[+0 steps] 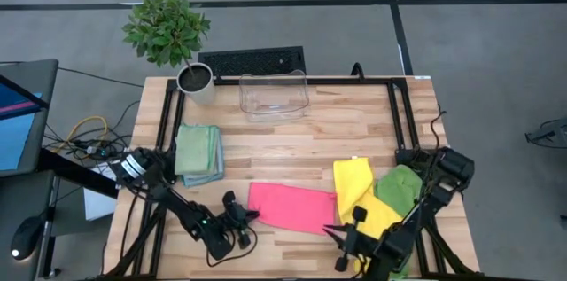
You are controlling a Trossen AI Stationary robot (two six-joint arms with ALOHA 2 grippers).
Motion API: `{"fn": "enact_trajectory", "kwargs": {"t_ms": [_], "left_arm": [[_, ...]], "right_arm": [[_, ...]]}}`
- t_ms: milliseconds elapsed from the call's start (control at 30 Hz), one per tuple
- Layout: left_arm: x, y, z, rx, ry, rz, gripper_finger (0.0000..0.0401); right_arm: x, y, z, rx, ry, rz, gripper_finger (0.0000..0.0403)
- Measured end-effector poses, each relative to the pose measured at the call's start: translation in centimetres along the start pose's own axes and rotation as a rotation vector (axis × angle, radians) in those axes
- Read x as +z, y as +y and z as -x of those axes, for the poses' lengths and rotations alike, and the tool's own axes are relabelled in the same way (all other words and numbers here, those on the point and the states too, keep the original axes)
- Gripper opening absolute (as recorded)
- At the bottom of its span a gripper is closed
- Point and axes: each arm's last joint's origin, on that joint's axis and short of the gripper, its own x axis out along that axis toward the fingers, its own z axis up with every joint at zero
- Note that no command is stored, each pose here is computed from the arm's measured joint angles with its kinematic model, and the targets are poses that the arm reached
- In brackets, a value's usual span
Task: Fold microfiber towels
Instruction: Fold the pink microfiber cloth
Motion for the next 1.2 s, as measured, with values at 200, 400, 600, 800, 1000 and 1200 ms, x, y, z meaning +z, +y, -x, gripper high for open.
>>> {"fn": "enact_trajectory", "kwargs": {"t_ms": [200,400,600,800,1000,1200], "left_arm": [[0.3,-0.2,0.3,-0.024,0.015,-0.002,0.0011],[0.3,-0.2,0.4,-0.038,0.039,0.012,0.0011],[1.2,0.0,0.6,-0.041,0.084,0.044,0.0012],[2.5,2.1,-0.9,0.093,0.122,-0.045,0.0012],[3.9,3.3,-2.3,0.145,0.122,-0.125,0.0012],[6.8,4.1,-1.8,0.081,0.18,-0.171,0.0039]], "right_arm": [[-1.9,1.3,-5.6,-0.013,0.037,-0.036,0.0063],[-5.0,1.8,-9.3,0.083,0.174,-0.049,0.0063],[-5.8,0.2,-9.2,0.025,0.228,0.004,0.0056],[-4.8,-3.6,-10.1,0.006,0.279,0.071,0.0027],[-1.8,-4.8,-9.9,0.056,0.256,0.136,0.0022],[2.3,-5.9,-7.2,0.093,0.223,0.081,0.0086]]}}
